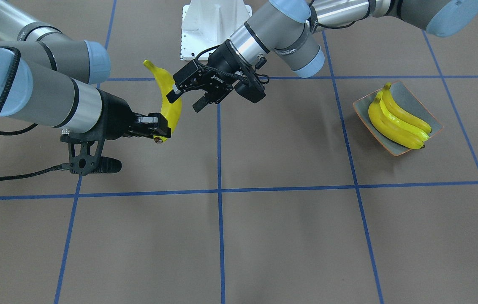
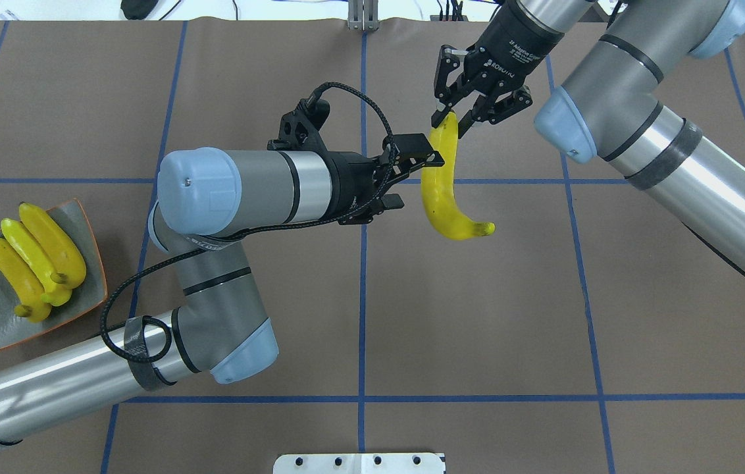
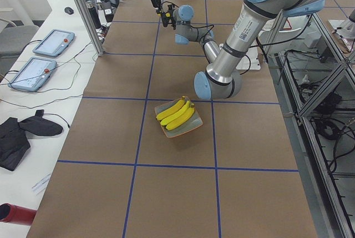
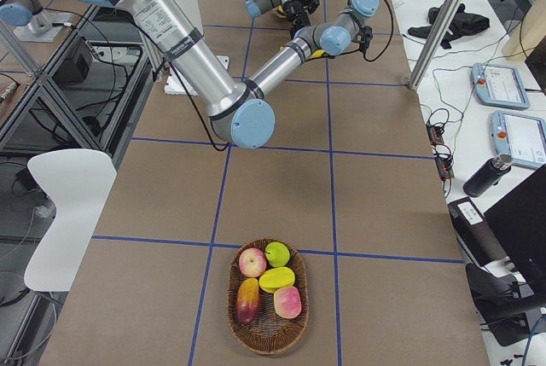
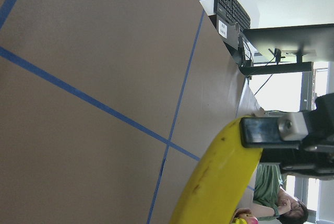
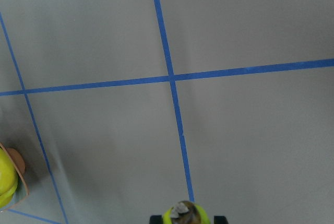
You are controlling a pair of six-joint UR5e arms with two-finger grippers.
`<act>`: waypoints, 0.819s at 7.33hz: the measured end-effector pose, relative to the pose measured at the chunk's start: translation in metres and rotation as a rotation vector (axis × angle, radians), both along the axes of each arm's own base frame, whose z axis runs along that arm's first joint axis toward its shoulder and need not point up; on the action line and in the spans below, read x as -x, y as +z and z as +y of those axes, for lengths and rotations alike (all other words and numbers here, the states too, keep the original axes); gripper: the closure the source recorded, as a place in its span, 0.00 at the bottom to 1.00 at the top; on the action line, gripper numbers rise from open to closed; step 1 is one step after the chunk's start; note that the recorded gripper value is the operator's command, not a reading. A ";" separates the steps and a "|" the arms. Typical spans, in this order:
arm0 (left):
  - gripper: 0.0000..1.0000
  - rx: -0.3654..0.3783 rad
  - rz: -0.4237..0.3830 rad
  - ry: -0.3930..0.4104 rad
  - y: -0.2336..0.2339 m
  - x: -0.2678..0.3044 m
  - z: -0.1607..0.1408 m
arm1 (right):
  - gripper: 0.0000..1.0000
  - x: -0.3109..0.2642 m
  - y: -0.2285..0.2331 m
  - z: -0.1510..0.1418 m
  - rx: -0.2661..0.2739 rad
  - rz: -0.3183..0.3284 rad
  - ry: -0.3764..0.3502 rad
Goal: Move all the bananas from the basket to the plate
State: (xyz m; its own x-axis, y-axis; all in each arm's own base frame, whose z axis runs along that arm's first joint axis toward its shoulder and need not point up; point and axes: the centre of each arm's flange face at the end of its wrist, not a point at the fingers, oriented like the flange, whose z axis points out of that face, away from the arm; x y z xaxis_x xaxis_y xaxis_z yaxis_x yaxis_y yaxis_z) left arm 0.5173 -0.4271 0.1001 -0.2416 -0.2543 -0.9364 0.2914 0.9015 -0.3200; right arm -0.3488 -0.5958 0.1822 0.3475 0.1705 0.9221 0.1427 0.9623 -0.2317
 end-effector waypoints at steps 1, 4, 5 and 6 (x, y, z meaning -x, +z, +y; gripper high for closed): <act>0.00 0.009 0.004 0.006 -0.002 -0.003 0.002 | 1.00 0.000 0.000 0.000 0.000 -0.001 -0.001; 0.01 0.017 0.004 0.012 -0.011 -0.016 -0.001 | 1.00 0.000 0.000 0.000 0.000 -0.001 -0.001; 0.05 0.017 0.005 0.012 -0.015 -0.019 -0.002 | 1.00 0.000 0.000 0.000 0.000 -0.001 -0.001; 0.09 0.017 0.004 0.012 -0.015 -0.020 -0.002 | 1.00 0.000 0.000 0.000 0.000 -0.001 -0.001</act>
State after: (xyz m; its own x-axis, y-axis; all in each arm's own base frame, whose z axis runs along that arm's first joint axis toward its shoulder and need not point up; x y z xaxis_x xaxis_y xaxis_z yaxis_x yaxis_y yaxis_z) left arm 0.5369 -0.4293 0.0848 -0.2425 -0.2730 -0.9309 0.2794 0.8993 -0.3365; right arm -0.3488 -0.5956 0.1818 0.3467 0.1702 0.9224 0.1438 0.9621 -0.2316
